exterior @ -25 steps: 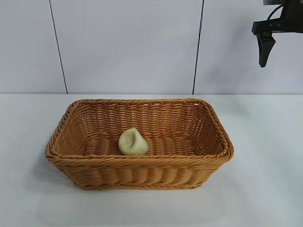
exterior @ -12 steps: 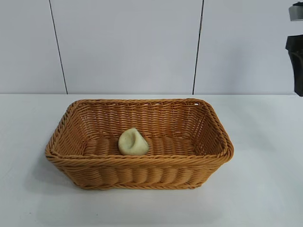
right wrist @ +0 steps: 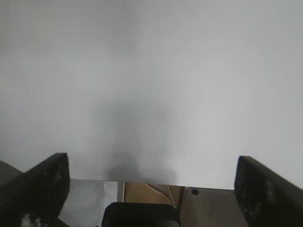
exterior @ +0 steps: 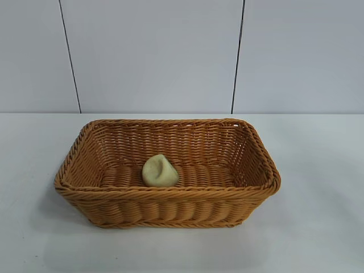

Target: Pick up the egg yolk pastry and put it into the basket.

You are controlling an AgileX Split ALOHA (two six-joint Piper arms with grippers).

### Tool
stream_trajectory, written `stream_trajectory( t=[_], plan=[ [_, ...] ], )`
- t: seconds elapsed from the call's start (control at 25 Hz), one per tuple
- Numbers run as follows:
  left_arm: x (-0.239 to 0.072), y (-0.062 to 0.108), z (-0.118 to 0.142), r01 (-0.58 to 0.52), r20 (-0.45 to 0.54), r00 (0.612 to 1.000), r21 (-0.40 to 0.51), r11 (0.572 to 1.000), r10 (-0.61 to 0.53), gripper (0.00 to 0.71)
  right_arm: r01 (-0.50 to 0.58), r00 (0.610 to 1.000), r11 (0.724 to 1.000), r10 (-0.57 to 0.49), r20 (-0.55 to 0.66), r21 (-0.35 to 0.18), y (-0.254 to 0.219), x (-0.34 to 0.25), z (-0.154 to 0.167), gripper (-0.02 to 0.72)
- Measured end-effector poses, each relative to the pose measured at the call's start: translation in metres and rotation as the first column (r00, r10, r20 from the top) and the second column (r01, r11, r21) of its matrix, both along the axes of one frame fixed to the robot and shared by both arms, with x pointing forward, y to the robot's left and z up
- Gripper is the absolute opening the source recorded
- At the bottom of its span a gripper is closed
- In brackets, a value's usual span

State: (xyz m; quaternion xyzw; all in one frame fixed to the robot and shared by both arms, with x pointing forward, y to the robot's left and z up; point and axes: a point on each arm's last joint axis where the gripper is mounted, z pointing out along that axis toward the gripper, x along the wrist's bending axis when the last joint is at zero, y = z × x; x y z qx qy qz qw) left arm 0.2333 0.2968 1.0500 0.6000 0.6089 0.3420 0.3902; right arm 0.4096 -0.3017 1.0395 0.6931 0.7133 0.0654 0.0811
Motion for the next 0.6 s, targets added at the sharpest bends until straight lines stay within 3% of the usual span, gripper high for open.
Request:
stream_trajectory(
  t=[0.32,0.6],
  plan=[
    [0.000,0.000,0.000,0.000,0.000,1.000,0.000,1.000,0.000,0.695,-0.028,0.967,1.000,0.024,0.253,0.014,0.003,-0.072,-0.012,0.642],
    [0.000,0.000,0.000,0.000,0.000,1.000,0.000,1.000,0.000,0.695,-0.033,0.864,0.999,0.027,0.503,0.002,0.004,-0.111,0.006,0.642]
  ],
)
